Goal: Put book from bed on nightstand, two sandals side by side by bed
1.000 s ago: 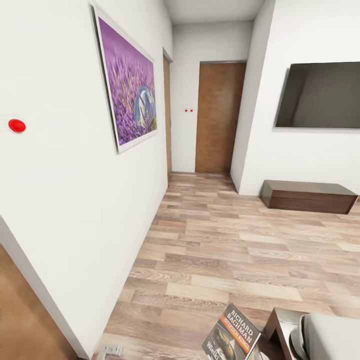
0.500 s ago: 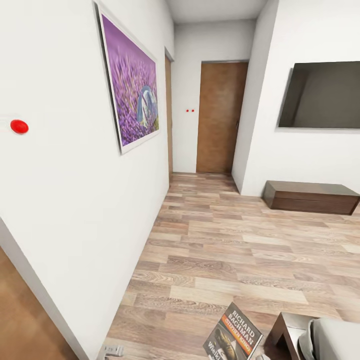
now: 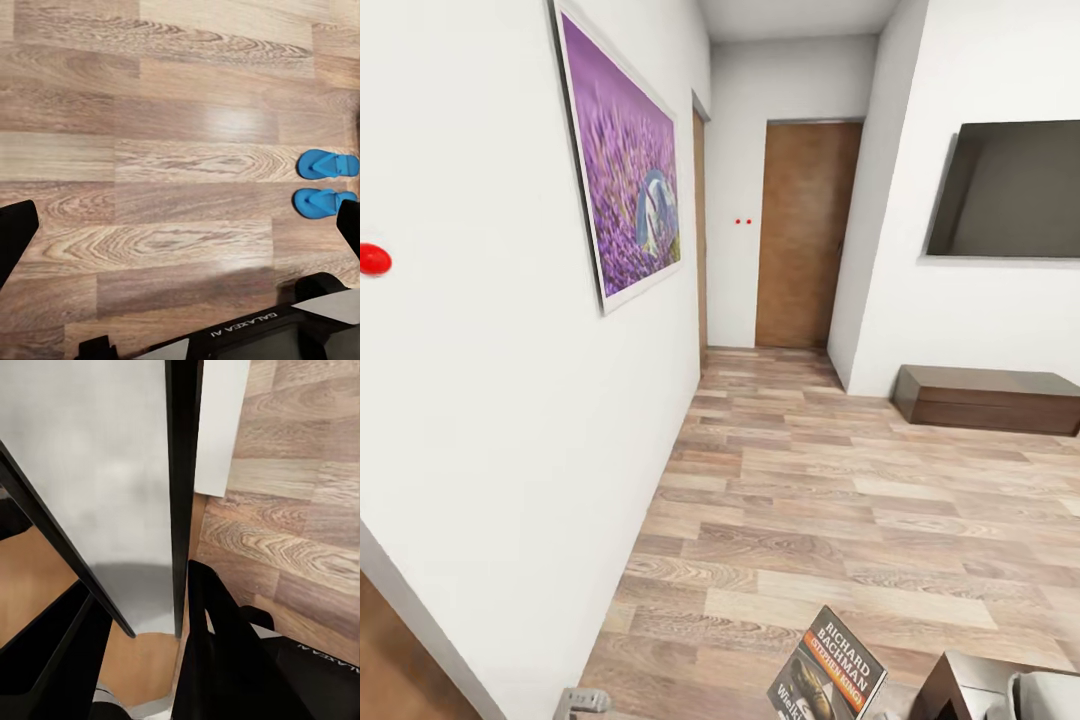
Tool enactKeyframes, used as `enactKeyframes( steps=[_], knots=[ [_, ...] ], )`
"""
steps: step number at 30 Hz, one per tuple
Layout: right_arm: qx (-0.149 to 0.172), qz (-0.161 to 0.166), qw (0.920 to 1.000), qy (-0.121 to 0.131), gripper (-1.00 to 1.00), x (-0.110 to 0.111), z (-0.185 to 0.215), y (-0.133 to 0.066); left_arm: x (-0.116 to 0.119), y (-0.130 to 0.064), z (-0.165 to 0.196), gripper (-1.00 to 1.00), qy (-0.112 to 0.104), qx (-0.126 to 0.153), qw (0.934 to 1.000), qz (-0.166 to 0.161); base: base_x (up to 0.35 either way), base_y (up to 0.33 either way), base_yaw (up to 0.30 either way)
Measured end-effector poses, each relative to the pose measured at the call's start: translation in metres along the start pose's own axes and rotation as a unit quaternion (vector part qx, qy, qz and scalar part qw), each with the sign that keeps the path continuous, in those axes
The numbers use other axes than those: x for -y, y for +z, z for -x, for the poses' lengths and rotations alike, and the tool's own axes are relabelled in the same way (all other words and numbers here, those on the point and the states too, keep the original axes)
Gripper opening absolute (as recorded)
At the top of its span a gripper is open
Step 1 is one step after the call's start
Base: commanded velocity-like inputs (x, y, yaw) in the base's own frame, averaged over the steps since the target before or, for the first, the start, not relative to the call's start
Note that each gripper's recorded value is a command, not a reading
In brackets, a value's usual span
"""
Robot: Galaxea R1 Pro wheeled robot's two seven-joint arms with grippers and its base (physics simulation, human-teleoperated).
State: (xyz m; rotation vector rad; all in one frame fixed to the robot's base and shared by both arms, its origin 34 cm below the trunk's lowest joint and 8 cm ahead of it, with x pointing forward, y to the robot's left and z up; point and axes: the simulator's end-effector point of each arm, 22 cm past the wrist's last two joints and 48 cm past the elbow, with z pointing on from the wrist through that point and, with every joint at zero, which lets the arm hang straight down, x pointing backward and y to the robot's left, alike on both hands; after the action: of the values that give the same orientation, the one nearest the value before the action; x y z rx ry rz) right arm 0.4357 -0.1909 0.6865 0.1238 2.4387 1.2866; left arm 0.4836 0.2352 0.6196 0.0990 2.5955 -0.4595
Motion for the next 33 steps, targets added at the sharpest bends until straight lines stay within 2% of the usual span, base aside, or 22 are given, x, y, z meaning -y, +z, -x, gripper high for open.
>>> enactKeyframes(
  steps=[20, 33],
  knots=[
    [0.000, 0.000, 1.0000, 0.000, -1.00, 0.0000, 0.0000, 0.0000, 0.0000, 0.0000, -0.0005, 1.00, 0.000, 0.000, 1.0000, 0.000, 0.222, 0.091, 0.000],
    [0.000, 0.000, 1.0000, 0.000, -1.00, 0.0001, 0.0004, 0.0001, 0.0002, 0.0002, -0.0002, 1.00, 0.000, 0.000, 1.0000, 0.000, 0.217, 0.007, 0.000]
  ],
)
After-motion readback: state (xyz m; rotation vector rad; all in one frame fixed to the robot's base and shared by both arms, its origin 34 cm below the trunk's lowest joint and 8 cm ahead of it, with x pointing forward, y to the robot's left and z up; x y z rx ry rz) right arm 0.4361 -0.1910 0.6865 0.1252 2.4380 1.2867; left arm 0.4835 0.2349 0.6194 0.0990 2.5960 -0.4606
